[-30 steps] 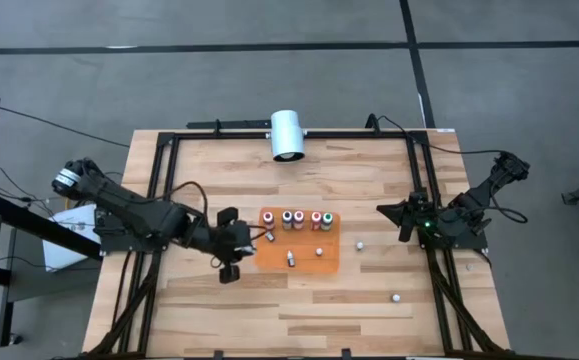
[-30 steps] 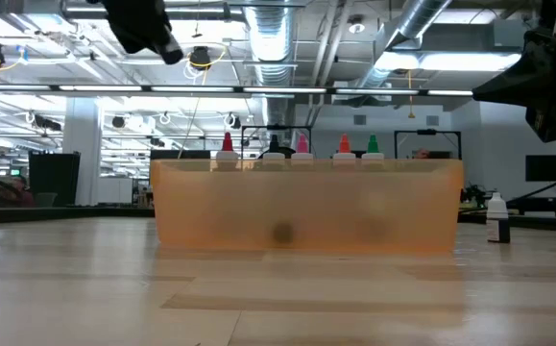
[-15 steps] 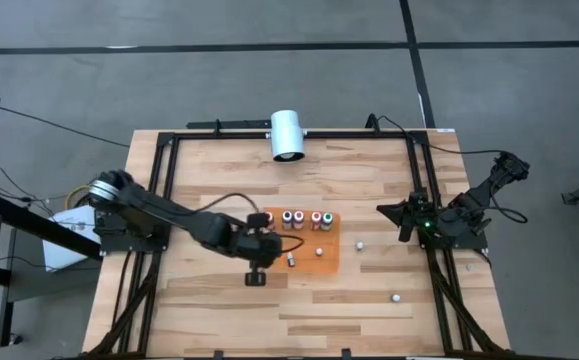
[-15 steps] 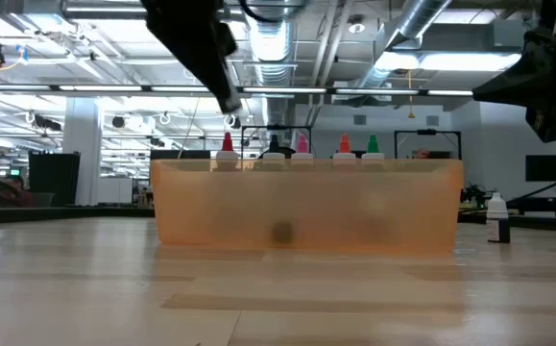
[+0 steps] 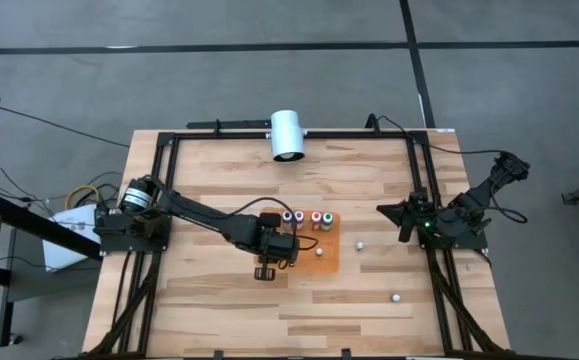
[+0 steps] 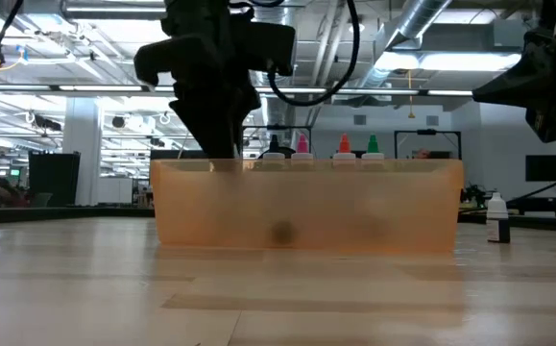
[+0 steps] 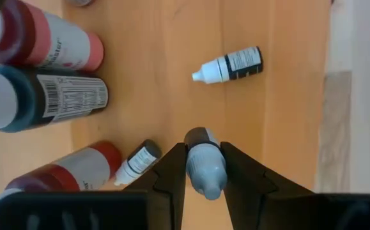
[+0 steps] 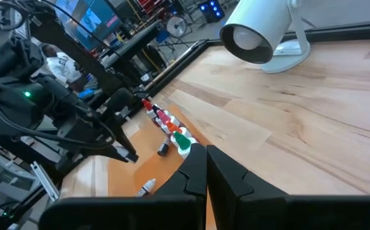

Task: Pick & Place food coloring
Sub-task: Put the small black food coloring into the orange bin, then put the small brown food coloring into the orange bin

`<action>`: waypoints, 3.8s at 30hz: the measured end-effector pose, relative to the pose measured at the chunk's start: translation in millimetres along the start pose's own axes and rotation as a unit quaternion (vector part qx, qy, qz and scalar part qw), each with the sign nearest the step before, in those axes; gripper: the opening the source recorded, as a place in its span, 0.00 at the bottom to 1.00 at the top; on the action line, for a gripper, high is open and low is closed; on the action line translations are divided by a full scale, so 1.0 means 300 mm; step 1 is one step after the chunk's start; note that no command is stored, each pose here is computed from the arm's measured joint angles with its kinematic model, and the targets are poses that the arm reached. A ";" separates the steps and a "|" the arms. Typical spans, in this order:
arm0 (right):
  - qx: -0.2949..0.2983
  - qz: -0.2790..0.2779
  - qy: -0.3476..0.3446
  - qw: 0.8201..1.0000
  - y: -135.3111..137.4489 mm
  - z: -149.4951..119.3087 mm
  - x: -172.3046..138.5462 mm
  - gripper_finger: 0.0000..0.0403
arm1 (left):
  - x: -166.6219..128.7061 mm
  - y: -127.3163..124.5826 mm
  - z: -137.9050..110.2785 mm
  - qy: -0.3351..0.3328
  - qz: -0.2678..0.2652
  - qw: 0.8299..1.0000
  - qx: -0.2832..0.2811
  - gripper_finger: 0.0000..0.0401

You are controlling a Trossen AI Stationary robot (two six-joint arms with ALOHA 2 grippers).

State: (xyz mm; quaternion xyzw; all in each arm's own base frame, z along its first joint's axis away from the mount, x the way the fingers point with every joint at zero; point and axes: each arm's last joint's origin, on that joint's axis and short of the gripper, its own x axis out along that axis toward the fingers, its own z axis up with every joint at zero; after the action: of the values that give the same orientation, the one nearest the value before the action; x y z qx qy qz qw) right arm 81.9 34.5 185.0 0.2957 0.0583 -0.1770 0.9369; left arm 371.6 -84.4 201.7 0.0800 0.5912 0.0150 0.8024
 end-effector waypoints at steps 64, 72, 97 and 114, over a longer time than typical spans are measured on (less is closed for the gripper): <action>-0.005 -0.005 0.004 1.000 -0.005 -0.004 0.000 0.00 | 0.167 0.021 -0.015 0.041 0.013 0.998 -0.052 0.31; -0.004 -0.005 0.004 1.000 -0.005 -0.004 0.000 0.00 | 0.168 0.022 -0.015 0.041 0.022 0.998 -0.052 0.31; -0.006 -0.005 0.005 1.000 -0.005 -0.004 0.000 0.00 | 0.071 0.035 0.065 0.022 0.028 0.998 -0.052 0.51; -0.004 -0.004 0.004 1.000 -0.005 -0.004 0.000 0.00 | -0.123 0.062 0.118 0.049 0.013 0.998 -0.033 0.51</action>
State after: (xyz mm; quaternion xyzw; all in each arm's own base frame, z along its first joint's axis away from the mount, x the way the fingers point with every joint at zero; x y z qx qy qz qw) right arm 81.3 34.1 183.4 0.2923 0.0642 -0.1797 0.9371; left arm 395.4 -74.3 249.6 0.0608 0.6282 0.0487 0.7741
